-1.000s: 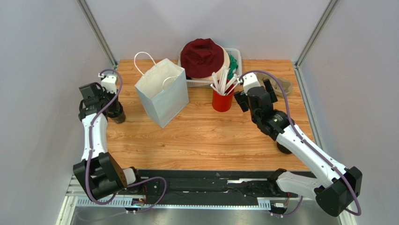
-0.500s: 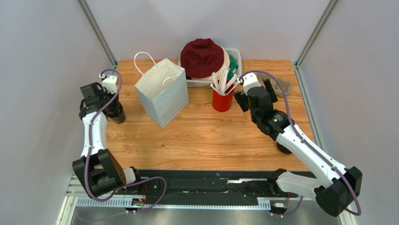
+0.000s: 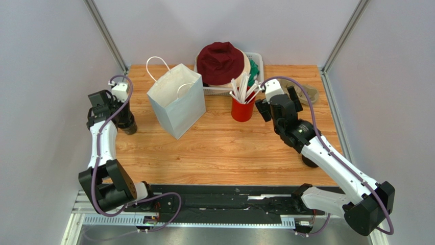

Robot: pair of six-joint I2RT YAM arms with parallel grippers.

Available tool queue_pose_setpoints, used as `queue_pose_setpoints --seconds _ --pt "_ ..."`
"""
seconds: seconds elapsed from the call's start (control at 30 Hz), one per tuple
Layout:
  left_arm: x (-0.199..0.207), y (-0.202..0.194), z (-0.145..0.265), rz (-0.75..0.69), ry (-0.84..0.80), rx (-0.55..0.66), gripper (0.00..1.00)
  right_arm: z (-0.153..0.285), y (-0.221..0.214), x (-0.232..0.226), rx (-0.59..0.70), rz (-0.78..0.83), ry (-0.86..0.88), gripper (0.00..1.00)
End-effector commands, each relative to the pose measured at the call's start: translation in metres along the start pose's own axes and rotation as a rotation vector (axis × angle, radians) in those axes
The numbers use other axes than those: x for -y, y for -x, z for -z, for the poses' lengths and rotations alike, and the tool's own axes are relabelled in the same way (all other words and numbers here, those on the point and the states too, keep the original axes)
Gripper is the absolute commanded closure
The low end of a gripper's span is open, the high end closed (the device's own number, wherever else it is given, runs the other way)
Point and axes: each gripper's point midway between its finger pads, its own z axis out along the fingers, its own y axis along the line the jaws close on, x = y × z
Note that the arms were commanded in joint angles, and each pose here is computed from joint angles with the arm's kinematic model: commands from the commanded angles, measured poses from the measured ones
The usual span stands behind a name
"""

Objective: Pack the takeout coffee

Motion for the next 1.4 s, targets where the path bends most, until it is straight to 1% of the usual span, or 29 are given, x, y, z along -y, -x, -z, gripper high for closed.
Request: queue_pose_setpoints --seconds 0.0,0.2,0.23,0.27,0.3,0.33,0.37,0.4,0.47,0.63,0.7,0.73,0.83,1.0,1.2,1.37 --pt "-0.002 0.011 0.002 0.008 -0.010 0.028 0.85 0.002 0.010 0.005 0.038 -0.024 -0.023 0.02" --pt "-0.001 0.010 0.001 0.008 -0.019 0.026 0.85 0.003 0.010 0.006 0.040 -0.026 -0.025 0.02" --pt "-0.001 0.009 0.001 0.011 -0.021 0.024 0.87 0.003 0.010 0.006 0.040 -0.026 -0.025 0.02" --pt "-0.001 0.009 0.001 0.011 -0.023 0.023 0.97 0.002 0.010 0.005 0.039 -0.025 -0.024 0.02" --pt "0.000 0.009 0.001 0.010 -0.024 0.023 0.97 0.003 0.010 0.005 0.040 -0.025 -0.022 0.02" --pt "-0.001 0.009 0.000 0.012 -0.025 0.022 0.95 0.003 0.010 0.006 0.040 -0.026 -0.025 0.02" --pt "0.000 0.008 0.000 0.013 -0.026 0.021 0.87 0.003 0.010 0.006 0.039 -0.025 -0.025 0.02" --pt "-0.001 0.009 0.000 0.014 -0.023 0.021 0.83 0.002 0.010 0.005 0.039 -0.025 -0.024 0.02" --pt "-0.002 0.009 0.000 0.017 -0.019 0.021 0.80 0.002 0.010 0.005 0.040 -0.026 -0.024 0.02" --pt "-0.002 0.012 0.003 0.015 -0.014 0.032 0.80 0.003 0.011 0.006 0.042 -0.028 -0.024 0.02" --pt "-0.002 0.012 0.002 0.013 -0.015 0.031 0.86 0.003 0.011 0.005 0.044 -0.027 -0.022 0.02" --pt "-0.002 0.010 0.002 0.016 -0.017 0.026 0.86 0.003 0.011 0.005 0.043 -0.026 -0.022 0.02" --pt "-0.005 0.006 0.002 0.003 -0.006 0.010 0.82 0.003 0.011 0.005 0.041 -0.025 -0.023 0.02" --pt "-0.001 0.000 -0.002 0.004 -0.037 -0.010 0.81 0.004 0.012 0.005 0.046 -0.027 -0.021 0.02" --pt "-0.003 -0.009 -0.009 0.011 -0.042 -0.045 0.80 0.005 0.012 0.007 0.047 -0.030 -0.024 0.02" --pt "-0.005 -0.009 -0.010 0.017 -0.028 -0.042 0.82 0.004 0.011 0.005 0.045 -0.026 -0.021 0.02"
